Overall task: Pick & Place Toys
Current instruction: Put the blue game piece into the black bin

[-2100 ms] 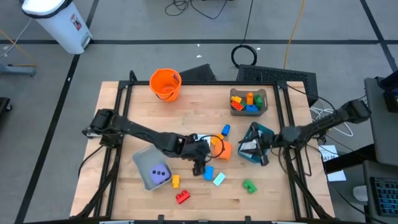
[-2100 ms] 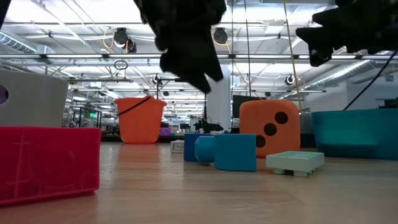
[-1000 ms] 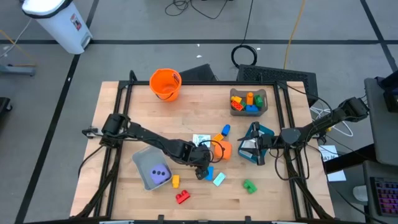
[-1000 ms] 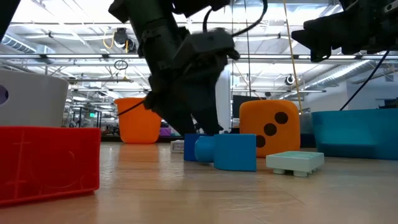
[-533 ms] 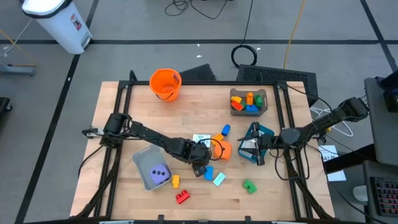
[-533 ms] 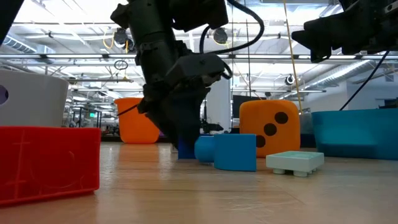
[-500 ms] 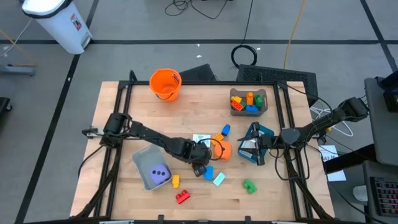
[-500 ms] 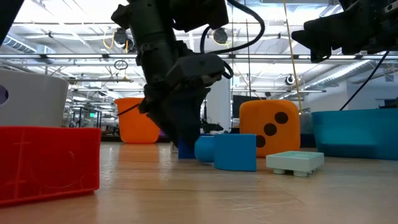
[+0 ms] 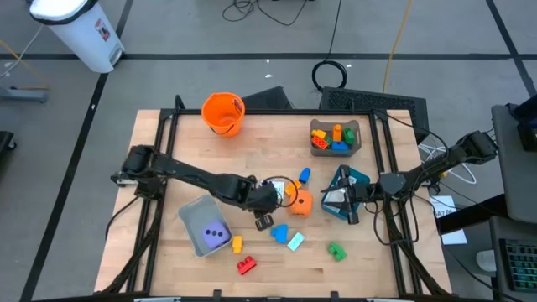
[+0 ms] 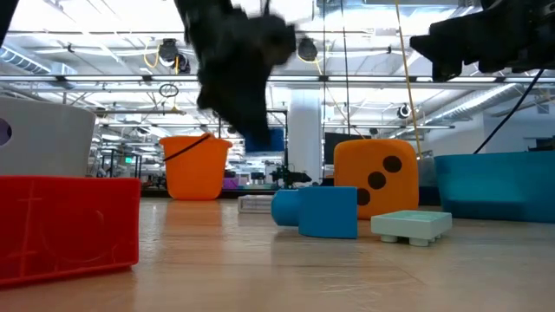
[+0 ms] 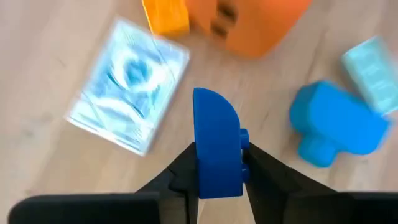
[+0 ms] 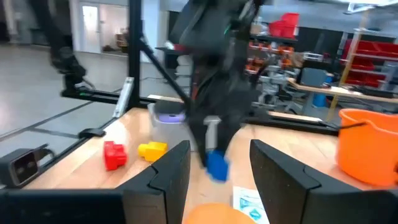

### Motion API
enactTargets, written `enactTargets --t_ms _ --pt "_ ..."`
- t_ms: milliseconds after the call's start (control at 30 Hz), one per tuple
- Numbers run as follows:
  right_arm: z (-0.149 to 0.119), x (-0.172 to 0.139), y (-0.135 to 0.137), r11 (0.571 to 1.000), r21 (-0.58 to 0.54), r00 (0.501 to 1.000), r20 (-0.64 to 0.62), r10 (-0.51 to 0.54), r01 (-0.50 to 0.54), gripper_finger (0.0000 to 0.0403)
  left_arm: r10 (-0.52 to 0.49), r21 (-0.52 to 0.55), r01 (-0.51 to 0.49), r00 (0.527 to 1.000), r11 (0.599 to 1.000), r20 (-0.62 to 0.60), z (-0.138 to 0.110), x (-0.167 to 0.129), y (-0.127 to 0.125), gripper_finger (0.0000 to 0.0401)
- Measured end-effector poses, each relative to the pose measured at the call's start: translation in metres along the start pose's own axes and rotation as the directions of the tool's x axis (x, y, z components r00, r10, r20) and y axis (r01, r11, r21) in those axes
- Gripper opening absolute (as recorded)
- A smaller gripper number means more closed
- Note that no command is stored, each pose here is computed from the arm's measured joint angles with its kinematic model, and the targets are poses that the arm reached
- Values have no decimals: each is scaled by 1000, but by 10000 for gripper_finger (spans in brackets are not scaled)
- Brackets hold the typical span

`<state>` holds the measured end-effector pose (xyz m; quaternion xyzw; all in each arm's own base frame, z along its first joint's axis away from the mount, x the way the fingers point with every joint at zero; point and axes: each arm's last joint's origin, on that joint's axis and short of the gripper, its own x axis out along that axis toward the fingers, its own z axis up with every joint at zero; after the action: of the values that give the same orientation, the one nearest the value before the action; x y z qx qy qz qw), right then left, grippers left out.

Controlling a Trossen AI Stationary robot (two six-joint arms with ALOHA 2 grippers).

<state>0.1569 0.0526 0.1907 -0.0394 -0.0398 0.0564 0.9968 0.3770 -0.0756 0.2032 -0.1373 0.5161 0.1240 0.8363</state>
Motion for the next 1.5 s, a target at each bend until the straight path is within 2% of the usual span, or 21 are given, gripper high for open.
enactTargets --t_ms 133,233,400,633,867,1000,1200,1333,1500 --pt "-1 1 1 1000 -24 1000 0 19 -19 157 -44 25 41 991 999 125 10 -33 0 114" --pt "-2 2 1 999 -27 1000 -1 19 -19 157 -91 52 82 974 995 206 16 -47 -2 121" --pt "-3 7 4 998 -8 998 31 58 -57 157 -159 146 118 937 982 311 27 -53 -7 101" --pt "-5 15 4 998 34 994 98 47 -51 157 -194 221 108 888 969 416 40 -53 -7 115" --pt "-8 22 -1 998 66 989 145 1 -11 157 -215 278 86 852 957 477 47 -57 -8 103" --pt "-7 32 -2 996 92 990 139 -9 -4 157 -223 297 78 840 952 495 50 -58 -7 110" --pt "-2 52 1 998 65 991 136 -9 0 157 -241 318 82 832 945 500 52 -53 -8 109" --pt "2 59 2 999 34 989 147 -12 7 157 -253 330 86 824 940 507 53 -52 -9 103" --pt "3 62 -5 998 48 988 147 -43 36 157 -257 346 78 822 935 508 54 -51 -10 114"
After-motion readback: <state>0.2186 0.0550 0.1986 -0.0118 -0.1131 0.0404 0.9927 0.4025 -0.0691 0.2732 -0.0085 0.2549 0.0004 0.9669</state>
